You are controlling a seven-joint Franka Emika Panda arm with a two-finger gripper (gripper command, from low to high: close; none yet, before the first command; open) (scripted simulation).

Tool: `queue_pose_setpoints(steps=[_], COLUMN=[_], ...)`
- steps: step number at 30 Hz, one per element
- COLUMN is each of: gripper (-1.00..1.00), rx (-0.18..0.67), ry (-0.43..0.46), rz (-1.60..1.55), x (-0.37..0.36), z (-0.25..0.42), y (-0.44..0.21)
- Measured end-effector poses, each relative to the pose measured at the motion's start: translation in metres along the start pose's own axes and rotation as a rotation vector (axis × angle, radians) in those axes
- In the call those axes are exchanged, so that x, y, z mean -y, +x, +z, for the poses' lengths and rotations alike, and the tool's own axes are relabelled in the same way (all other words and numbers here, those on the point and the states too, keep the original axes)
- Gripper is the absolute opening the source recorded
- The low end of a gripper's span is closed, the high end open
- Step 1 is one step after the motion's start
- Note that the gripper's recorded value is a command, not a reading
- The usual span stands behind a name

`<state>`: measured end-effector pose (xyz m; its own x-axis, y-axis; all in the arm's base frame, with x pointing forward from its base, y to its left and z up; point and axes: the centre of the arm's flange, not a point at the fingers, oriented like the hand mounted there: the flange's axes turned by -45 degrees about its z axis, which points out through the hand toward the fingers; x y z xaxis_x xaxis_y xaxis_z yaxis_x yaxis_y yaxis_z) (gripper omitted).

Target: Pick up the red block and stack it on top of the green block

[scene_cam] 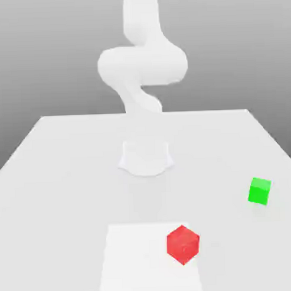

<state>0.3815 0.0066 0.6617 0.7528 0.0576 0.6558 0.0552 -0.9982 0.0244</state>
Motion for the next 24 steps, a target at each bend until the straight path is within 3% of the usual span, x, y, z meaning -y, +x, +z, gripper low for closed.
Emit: queue_pose_setpoints(steps=[10, 20, 24], gripper=[0.0, 0.0, 0.0], rx=[0.336, 0.65, 0.677], ry=[0.107, 0.251, 0.263], rz=[-0.306, -0.616, -0.638], x=[0.04, 0.077, 0.078], z=[0.217, 0.346, 0.379], y=[-0.091, -0.262, -0.299])
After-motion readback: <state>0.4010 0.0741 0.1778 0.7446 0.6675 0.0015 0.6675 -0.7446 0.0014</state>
